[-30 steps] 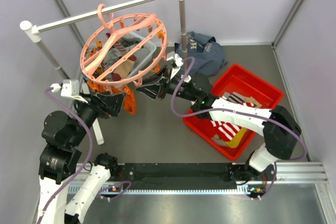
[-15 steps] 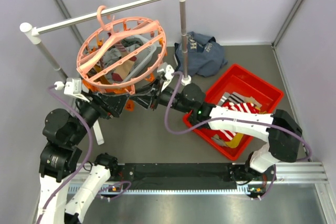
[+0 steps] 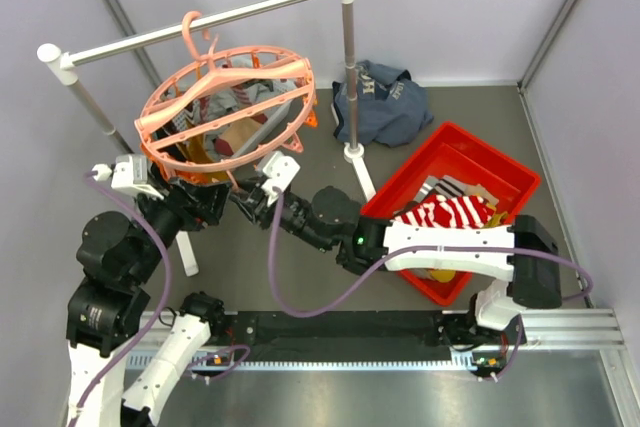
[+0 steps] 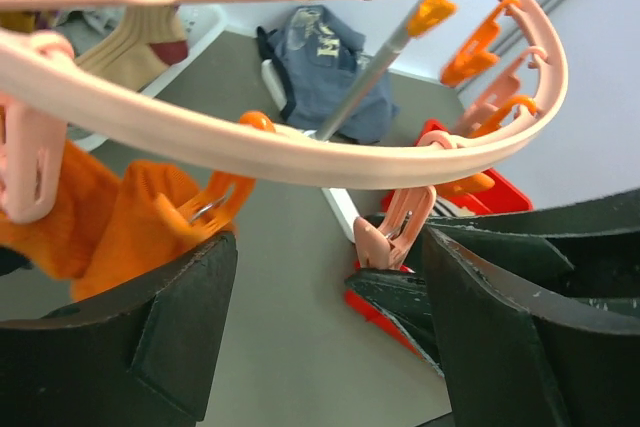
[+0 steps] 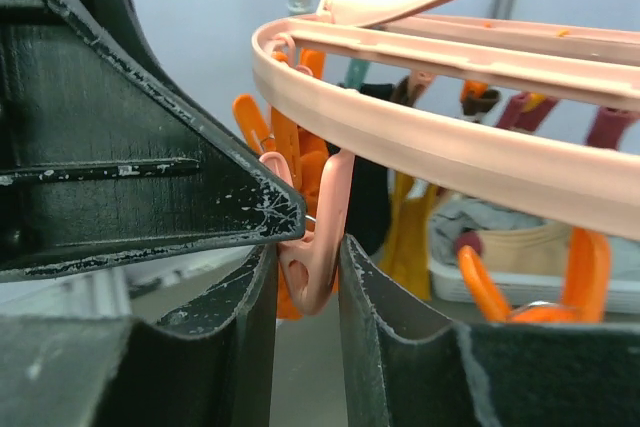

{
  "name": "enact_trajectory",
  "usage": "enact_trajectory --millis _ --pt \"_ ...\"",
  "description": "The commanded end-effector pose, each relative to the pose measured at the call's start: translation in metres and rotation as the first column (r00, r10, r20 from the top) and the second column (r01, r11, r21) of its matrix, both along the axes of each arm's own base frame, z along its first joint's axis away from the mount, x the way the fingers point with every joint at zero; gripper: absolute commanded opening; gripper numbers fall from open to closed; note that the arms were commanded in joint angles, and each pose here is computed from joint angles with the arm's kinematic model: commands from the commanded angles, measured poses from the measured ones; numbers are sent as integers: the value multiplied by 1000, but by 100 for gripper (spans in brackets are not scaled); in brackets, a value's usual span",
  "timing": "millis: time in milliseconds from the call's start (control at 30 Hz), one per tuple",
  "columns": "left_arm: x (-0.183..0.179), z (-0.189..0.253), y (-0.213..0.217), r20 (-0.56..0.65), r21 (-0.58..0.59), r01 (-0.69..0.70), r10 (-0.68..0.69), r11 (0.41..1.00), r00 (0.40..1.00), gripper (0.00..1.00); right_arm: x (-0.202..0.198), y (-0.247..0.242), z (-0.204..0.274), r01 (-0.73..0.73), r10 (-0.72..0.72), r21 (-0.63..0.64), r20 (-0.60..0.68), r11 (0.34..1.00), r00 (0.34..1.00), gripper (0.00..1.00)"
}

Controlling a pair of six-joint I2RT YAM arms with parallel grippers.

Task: Clip the socks to the hanger
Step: Open the clamp at the hanger.

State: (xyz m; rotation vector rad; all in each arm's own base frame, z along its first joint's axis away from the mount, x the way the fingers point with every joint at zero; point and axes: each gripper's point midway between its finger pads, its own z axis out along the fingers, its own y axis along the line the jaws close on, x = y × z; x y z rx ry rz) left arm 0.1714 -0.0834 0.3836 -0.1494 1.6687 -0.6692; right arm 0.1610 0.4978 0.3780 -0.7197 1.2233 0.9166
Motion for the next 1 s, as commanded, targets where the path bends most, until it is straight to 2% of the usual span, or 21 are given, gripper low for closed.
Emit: enact_trajectory --millis 0,233,600,833,967 --pt "-3 4 11 -4 -12 -63 63 998 998 79 6 9 -5 134 -124 -80 118 988 985 5" --pt "-3 15 7 -11 -110 -62 61 992 998 78 8 20 -20 195 -174 -111 180 974 968 4" --pt "14 -4 3 -88 -119 -87 76 989 993 72 1 29 -19 232 -196 -117 255 966 947 4" --pt "25 -5 6 -96 -109 -116 105 987 990 64 -2 32 -20 234 -192 -128 278 964 941 4" --pt "28 -3 7 -85 -112 -125 116 986 990 56 -2 35 -26 245 -196 -144 288 959 937 4"
